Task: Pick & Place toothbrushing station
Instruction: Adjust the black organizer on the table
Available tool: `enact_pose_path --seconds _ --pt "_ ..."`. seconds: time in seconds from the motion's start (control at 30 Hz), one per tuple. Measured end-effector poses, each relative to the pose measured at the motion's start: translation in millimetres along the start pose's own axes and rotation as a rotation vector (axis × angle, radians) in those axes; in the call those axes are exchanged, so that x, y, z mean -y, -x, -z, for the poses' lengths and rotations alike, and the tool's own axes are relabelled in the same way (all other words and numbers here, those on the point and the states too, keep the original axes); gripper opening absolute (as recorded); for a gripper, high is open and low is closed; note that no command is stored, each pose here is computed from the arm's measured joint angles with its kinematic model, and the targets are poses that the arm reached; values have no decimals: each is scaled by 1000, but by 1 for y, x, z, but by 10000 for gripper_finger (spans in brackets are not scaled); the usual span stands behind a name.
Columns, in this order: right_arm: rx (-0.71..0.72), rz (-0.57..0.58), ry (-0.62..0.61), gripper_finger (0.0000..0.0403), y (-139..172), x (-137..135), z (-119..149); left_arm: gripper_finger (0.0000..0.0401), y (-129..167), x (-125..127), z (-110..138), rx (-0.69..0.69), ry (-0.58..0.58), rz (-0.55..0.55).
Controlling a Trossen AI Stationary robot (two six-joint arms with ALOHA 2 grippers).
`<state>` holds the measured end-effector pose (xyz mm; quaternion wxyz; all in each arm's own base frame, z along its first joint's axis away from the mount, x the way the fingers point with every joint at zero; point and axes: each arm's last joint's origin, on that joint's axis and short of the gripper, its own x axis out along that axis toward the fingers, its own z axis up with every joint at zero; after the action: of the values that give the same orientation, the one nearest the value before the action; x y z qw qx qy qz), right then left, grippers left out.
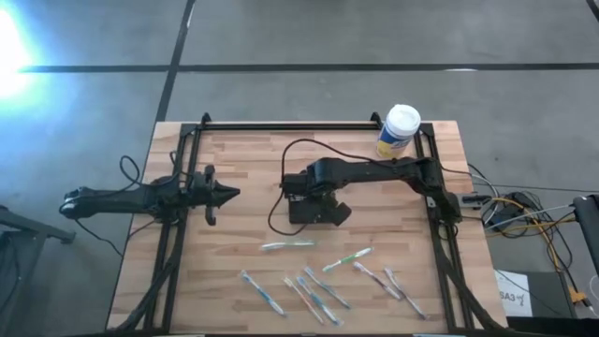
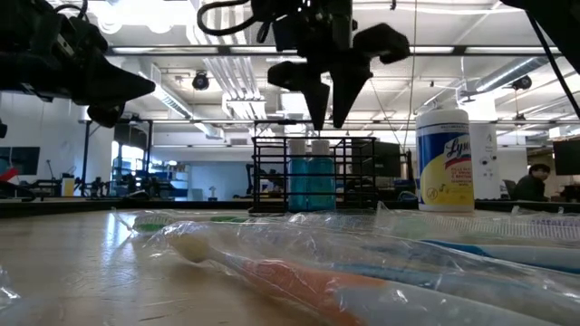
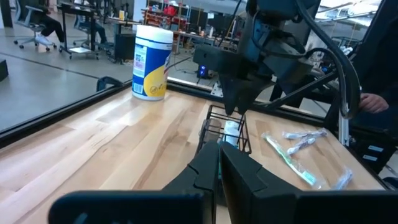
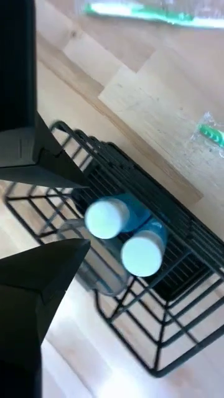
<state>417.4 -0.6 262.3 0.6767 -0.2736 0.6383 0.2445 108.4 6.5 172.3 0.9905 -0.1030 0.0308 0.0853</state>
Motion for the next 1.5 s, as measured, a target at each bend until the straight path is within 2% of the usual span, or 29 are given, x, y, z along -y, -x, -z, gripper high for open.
enact_pose_path --seconds 0.13,0.3,0.47,0.57,0.63,0.77,0.9,1.03,1.23,1.5 --pt "22 -32 -90 135 19 -2 5 21 0 1 -3 27 2 6" --pt "350 -163 -221 116 67 -8 22 21 0 1 -5 46 6 10" --pt "596 -31 -258 86 104 -37 42 17 0 1 -4 37 82 18" --pt "651 109 -381 60 109 -61 61 9 -2 2 2 -4 118 58" --pt "678 184 -502 41 104 -79 75 5 -4 3 8 -47 136 94" --pt "739 247 -745 12 81 -111 93 4 -8 5 17 -130 173 104" --pt "686 342 -969 9 53 -136 110 3 -14 9 20 -163 220 110" --pt "632 337 -1139 8 24 -149 124 2 -22 12 21 -193 255 91" --pt "530 303 -1260 8 -18 -155 132 2 -38 18 24 -333 303 31" --pt "503 294 -1294 8 -57 -149 121 3 -73 29 24 -482 266 -24"
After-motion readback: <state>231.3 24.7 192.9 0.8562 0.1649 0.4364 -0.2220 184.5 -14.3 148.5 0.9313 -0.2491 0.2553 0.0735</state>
